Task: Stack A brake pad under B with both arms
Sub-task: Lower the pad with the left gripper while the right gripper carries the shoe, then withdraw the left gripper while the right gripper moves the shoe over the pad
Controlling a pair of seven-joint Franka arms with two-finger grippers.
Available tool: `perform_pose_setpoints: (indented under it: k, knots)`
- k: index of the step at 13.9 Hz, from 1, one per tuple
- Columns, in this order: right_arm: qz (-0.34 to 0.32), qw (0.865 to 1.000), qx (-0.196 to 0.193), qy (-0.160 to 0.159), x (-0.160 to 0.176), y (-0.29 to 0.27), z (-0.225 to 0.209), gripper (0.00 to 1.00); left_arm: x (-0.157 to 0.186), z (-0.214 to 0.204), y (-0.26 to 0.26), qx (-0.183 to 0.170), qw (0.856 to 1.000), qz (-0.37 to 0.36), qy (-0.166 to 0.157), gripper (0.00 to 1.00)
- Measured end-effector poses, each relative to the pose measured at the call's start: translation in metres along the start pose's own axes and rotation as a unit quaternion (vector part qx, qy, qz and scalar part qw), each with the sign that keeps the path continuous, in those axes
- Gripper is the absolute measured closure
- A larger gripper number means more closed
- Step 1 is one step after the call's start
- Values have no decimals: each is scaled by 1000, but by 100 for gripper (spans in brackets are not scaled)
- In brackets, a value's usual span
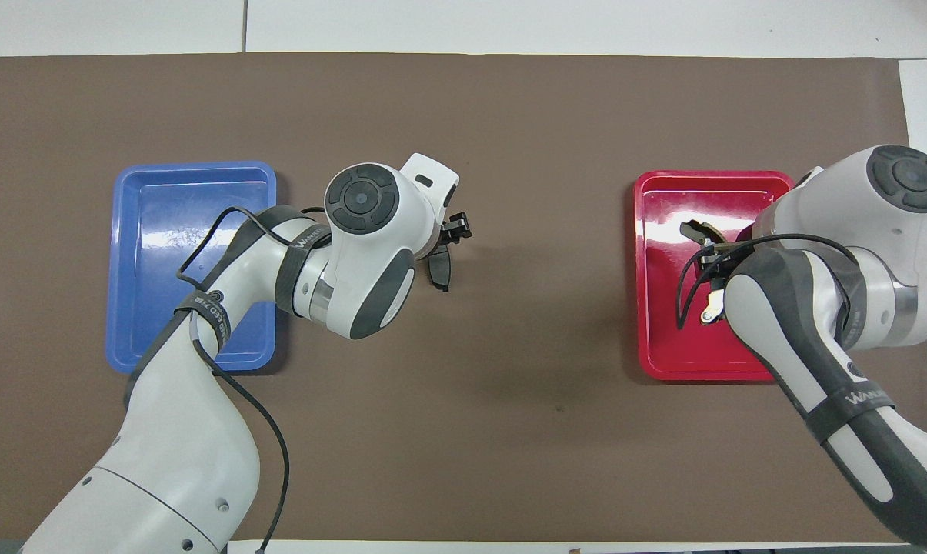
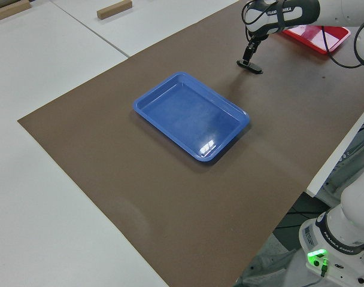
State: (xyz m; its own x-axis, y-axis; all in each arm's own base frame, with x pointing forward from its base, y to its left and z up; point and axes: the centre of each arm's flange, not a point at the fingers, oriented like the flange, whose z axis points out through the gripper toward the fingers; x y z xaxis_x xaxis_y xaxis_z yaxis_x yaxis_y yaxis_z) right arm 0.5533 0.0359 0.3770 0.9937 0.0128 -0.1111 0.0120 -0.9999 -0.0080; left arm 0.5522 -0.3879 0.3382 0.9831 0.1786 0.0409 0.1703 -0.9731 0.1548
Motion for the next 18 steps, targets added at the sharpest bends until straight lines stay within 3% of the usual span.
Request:
perform_pose_setpoints:
  k: [5, 10, 15, 18]
  knots:
    - [-45, 998, -3, 34, 3, -92, -22, 57, 34, -88, -85, -10, 999, -21, 27, 2]
    - [-104, 993, 1, 60, 31, -195, -22, 57, 58, -162, -207, 21, 999, 12, -21, 2]
    - [-77, 995, 9, 68, 62, -291, 9, 57, 71, -243, -327, 17, 998, 54, -11, 2]
    - [-60, 996, 10, 64, 58, -324, 28, 57, 68, -270, -362, 27, 996, 77, -17, 2]
